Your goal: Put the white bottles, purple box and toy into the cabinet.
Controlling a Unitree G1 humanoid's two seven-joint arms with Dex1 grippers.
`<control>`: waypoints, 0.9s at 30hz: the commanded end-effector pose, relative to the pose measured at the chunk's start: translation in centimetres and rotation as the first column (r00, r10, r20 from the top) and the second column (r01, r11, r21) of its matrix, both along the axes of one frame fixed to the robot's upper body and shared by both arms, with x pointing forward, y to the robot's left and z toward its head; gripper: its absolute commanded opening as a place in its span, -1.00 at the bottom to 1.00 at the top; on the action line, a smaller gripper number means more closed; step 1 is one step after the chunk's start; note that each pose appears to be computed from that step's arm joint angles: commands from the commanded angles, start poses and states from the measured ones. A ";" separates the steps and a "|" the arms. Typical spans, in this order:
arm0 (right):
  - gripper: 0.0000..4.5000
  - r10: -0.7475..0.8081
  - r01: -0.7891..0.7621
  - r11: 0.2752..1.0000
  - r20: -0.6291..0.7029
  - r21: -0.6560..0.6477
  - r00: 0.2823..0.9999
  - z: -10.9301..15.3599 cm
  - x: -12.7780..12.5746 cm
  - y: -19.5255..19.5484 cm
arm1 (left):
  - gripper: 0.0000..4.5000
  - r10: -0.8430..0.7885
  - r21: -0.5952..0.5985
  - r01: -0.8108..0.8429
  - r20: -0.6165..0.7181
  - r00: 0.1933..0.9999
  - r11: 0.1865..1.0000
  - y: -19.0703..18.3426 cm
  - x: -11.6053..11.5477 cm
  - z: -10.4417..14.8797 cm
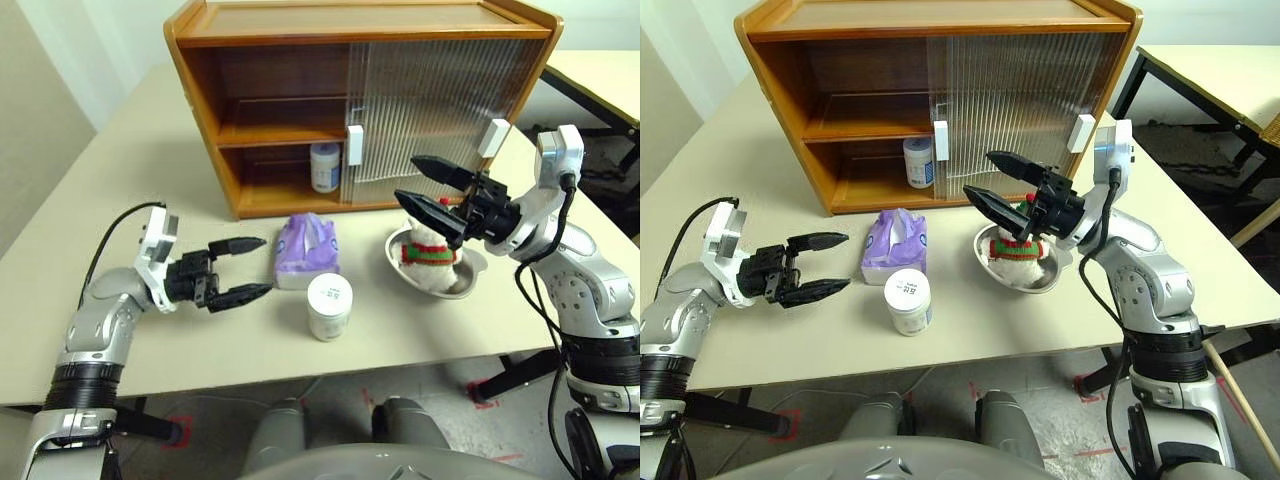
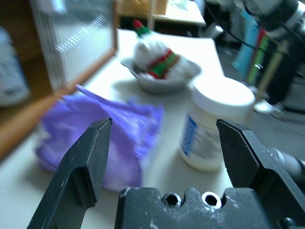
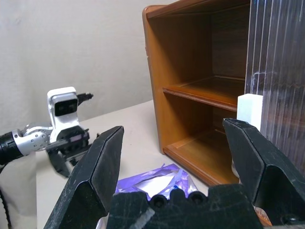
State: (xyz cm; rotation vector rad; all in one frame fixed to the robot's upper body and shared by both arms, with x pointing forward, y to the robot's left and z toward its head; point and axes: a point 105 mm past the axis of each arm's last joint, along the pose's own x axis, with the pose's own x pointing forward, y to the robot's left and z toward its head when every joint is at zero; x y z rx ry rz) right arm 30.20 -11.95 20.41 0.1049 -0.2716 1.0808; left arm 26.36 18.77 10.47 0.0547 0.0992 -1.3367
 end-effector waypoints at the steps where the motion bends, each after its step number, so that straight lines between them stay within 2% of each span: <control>1: 1.00 0.002 -0.002 1.000 0.006 -0.015 1.000 0.1 0.0 0.0 | 0.98 -0.091 0.053 0.092 -0.014 0.996 0.994 -0.3 -1.2 -1.1; 7: 1.00 -0.004 0.005 1.000 0.006 -0.021 1.000 0.2 -0.1 -0.1 | 0.98 -0.190 0.075 0.188 0.022 0.981 0.979 -2.0 -2.0 -2.2; 15: 1.00 -0.016 0.016 1.000 0.005 -0.025 1.000 0.3 -0.3 -0.4 | 0.98 -0.255 0.086 0.253 0.005 0.967 0.964 -3.4 -2.6 -3.2; 27: 1.00 -0.038 0.038 0.999 0.006 -0.024 0.999 0.5 -0.7 -0.6 | 0.98 -0.250 0.083 0.243 0.080 0.965 0.966 -6.3 -1.1 -4.3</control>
